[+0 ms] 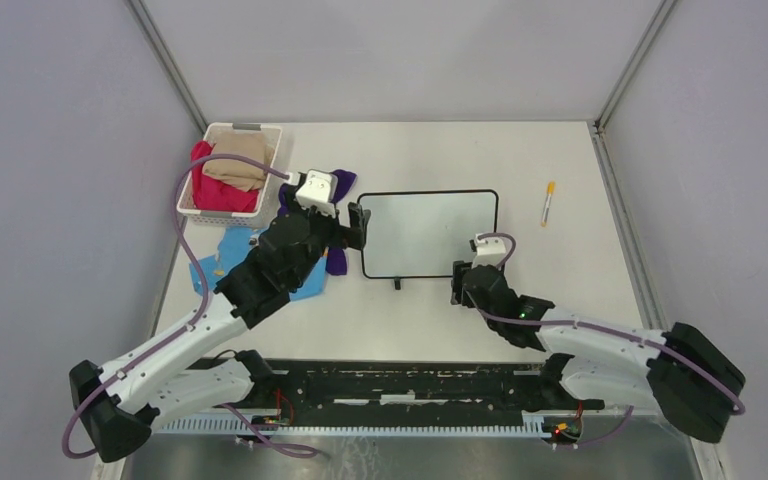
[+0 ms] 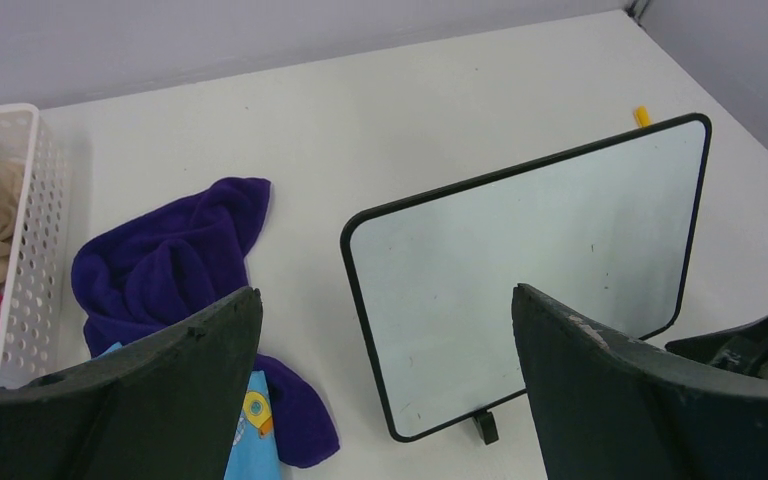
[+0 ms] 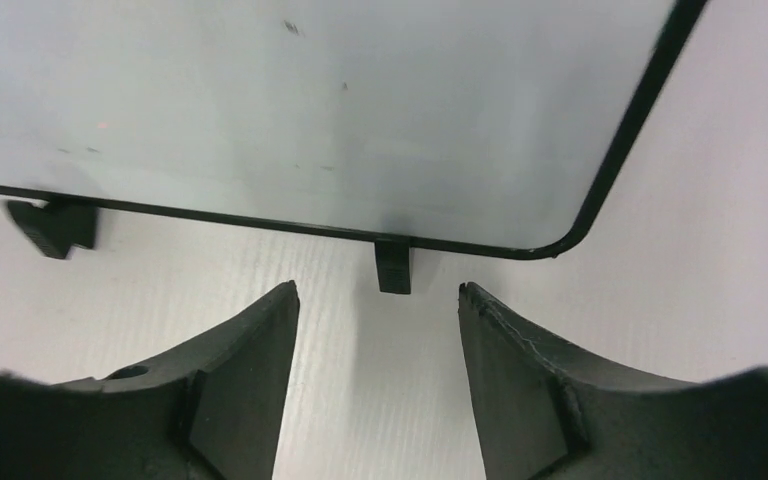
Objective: Write a sentence on the whiteboard
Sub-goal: Move the whiteboard to the center of the board, then open the whiteboard marker at the center of the board.
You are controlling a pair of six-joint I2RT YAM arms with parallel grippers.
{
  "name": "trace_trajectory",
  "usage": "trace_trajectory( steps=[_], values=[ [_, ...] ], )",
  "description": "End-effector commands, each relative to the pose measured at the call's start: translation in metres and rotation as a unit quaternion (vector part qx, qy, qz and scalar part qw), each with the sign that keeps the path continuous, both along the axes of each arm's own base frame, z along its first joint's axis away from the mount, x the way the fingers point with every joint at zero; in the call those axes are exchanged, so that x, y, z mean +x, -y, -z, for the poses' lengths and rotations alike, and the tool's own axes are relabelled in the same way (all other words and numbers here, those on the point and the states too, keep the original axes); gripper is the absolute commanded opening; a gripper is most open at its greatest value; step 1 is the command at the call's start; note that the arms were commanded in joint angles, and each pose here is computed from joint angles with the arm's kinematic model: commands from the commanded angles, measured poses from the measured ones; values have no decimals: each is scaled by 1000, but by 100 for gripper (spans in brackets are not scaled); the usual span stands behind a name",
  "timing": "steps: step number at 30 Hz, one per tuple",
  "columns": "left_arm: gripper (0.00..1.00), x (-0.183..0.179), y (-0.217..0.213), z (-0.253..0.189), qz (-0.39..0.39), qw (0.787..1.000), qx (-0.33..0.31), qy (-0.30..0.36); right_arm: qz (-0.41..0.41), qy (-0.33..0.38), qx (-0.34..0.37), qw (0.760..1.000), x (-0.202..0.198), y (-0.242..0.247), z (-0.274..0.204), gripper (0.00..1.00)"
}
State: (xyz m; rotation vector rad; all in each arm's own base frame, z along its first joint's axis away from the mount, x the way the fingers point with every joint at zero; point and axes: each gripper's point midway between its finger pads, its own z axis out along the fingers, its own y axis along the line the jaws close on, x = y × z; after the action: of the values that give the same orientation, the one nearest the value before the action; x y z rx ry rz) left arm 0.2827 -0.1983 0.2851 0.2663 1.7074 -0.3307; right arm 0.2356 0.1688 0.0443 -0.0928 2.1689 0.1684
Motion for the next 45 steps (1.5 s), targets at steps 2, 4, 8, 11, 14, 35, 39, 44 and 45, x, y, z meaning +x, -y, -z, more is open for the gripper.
trace_trajectory(
  steps=[2, 4, 8, 11, 14, 35, 39, 44, 45],
  values=[
    [100, -2, -13, -33, -21, 998, -20, 53, 0, 62, -7, 998, 3, 16, -50, 68],
    [100, -3, -15, -40, -24, 997, -36, 61, 7, 93, -24, 995, 9, 25, -73, 70],
    [100, -2, -21, -58, -47, 994, -74, 64, 86, 136, -101, 982, 29, 60, -118, 70],
    [100, -1, -23, -82, -59, 992, -90, 64, 133, 166, -99, 972, 44, 77, -153, 70],
    [100, 1, -25, -101, -65, 991, -89, 73, 177, 201, -29, 963, 62, 99, -181, 66],
    [100, -5, -33, -66, -72, 988, -113, 75, 338, 78, -4, 938, 171, 213, -110, 65],
    [100, -13, -37, -69, -59, 990, -90, 95, 305, 73, -24, 949, 188, 217, -96, 64],
    [100, -17, -33, -71, -43, 990, -85, 100, 269, 33, -30, 962, 211, 214, -71, 66],
    [100, -16, -31, -70, -39, 991, -83, 99, 262, 26, -28, 964, 215, 212, -65, 66]
  ],
)
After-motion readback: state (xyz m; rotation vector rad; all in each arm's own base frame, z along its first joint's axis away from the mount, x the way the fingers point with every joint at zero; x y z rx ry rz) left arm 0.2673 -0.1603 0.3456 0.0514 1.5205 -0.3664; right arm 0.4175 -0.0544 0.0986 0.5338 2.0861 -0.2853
